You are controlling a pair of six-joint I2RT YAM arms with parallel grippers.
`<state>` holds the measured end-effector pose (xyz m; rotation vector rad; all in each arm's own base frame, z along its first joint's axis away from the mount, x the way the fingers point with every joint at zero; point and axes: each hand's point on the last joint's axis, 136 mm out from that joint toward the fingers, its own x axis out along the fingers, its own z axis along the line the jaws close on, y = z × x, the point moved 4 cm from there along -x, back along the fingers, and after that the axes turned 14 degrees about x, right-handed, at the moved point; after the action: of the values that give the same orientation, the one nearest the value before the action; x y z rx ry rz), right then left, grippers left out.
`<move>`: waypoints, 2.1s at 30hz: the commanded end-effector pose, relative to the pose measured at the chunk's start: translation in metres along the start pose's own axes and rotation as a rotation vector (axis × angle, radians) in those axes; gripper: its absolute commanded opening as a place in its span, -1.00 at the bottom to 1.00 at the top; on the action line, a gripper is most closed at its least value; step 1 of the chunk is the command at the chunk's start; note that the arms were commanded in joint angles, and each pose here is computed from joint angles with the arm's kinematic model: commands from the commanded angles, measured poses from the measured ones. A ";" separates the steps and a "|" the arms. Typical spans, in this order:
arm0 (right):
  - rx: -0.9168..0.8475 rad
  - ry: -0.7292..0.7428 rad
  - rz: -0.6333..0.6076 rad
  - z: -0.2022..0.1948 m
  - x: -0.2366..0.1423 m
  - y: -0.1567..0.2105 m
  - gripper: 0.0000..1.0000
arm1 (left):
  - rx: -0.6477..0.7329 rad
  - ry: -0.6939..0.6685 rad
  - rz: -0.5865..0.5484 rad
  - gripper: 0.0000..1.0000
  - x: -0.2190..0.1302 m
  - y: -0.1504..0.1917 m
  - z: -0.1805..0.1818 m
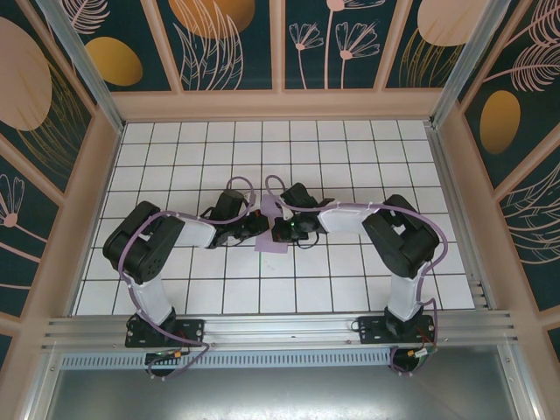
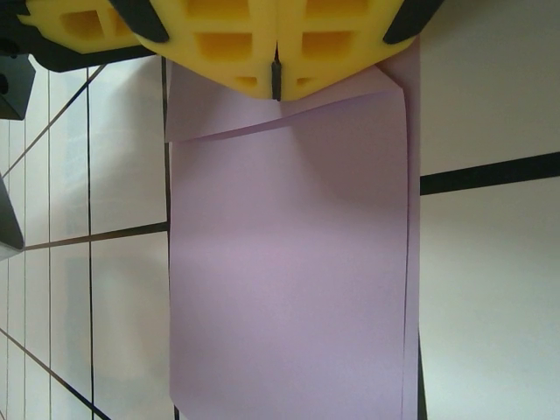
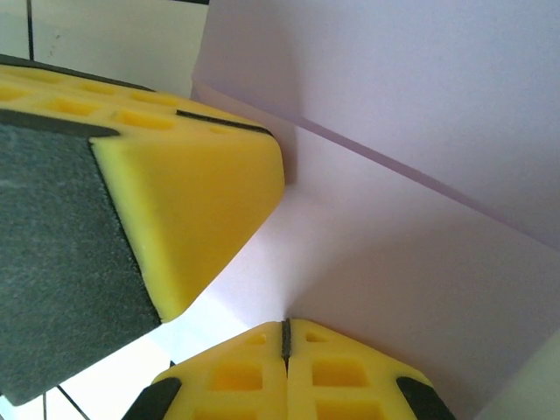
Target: Fold a paper plane with a square sheet of paper (pick it up from the middle)
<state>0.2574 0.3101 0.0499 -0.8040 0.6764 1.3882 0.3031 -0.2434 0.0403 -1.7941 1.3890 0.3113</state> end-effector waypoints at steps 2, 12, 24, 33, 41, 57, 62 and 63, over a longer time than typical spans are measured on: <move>0.025 0.079 0.051 -0.028 -0.002 0.022 -1.00 | -0.061 -0.180 0.111 -1.00 0.004 0.035 0.038; 0.027 0.063 0.085 -0.039 -0.018 0.047 -1.00 | -0.069 -0.199 0.117 -1.00 0.005 0.037 0.042; 0.001 -0.102 -0.119 0.013 -0.045 -0.005 -1.00 | 0.020 -0.051 -0.024 -0.67 -0.013 -0.016 -0.010; 0.055 -0.121 -0.164 0.000 -0.059 -0.004 -0.93 | 0.035 0.035 -0.138 -0.18 -0.046 -0.033 -0.039; 0.053 -0.174 -0.038 0.001 -0.044 0.019 -0.99 | -0.010 0.079 -0.102 -0.34 -0.042 -0.010 -0.041; 0.081 -0.143 0.019 -0.007 -0.014 0.023 -1.00 | -0.048 0.081 -0.044 -0.47 -0.023 0.012 -0.033; 0.090 -0.127 0.023 -0.012 -0.008 0.023 -1.00 | -0.048 0.088 -0.034 -0.49 -0.020 0.013 -0.033; 0.091 -0.125 0.023 -0.012 -0.008 0.023 -1.00 | -0.048 0.090 -0.032 -0.49 -0.019 0.013 -0.033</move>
<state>0.2319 0.2900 0.0482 -0.6460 0.6503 1.4047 0.2755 -0.2491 0.0674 -1.8814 1.3991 0.2785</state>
